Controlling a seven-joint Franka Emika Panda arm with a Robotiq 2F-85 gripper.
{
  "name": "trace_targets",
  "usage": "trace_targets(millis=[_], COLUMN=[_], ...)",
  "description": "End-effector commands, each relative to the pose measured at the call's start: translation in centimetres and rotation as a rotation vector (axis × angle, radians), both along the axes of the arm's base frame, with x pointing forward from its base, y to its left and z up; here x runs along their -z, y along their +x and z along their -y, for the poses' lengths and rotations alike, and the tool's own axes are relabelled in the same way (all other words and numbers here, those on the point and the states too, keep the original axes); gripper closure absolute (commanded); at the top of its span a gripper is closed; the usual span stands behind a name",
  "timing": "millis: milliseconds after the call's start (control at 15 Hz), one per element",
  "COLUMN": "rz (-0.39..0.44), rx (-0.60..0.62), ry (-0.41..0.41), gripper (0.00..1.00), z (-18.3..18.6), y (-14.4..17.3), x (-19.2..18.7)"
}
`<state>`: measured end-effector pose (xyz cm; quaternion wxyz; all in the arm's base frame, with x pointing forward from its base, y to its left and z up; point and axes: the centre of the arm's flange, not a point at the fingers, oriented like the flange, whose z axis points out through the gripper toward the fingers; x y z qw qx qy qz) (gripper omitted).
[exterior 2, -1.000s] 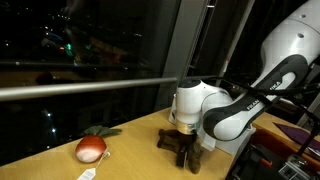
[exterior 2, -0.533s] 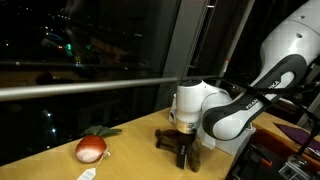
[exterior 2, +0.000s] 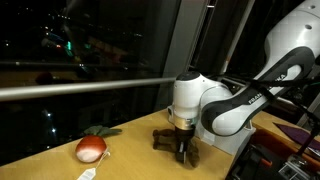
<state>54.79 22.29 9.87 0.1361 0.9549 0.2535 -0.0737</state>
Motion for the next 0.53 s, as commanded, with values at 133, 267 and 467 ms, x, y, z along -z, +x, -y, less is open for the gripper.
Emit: trace_targets(millis=[133,267,467], rz=[0.034,0.051,0.087], rx=[-0.008,0.005,0.054], ry=[-0.118,-0.163,-0.223], gripper=[1.0,1.0,1.0], z=[-2.7,-2.8,-0.2], y=[-0.1,-0.1,-0.9], x=[-9.5,-13.2,-19.6])
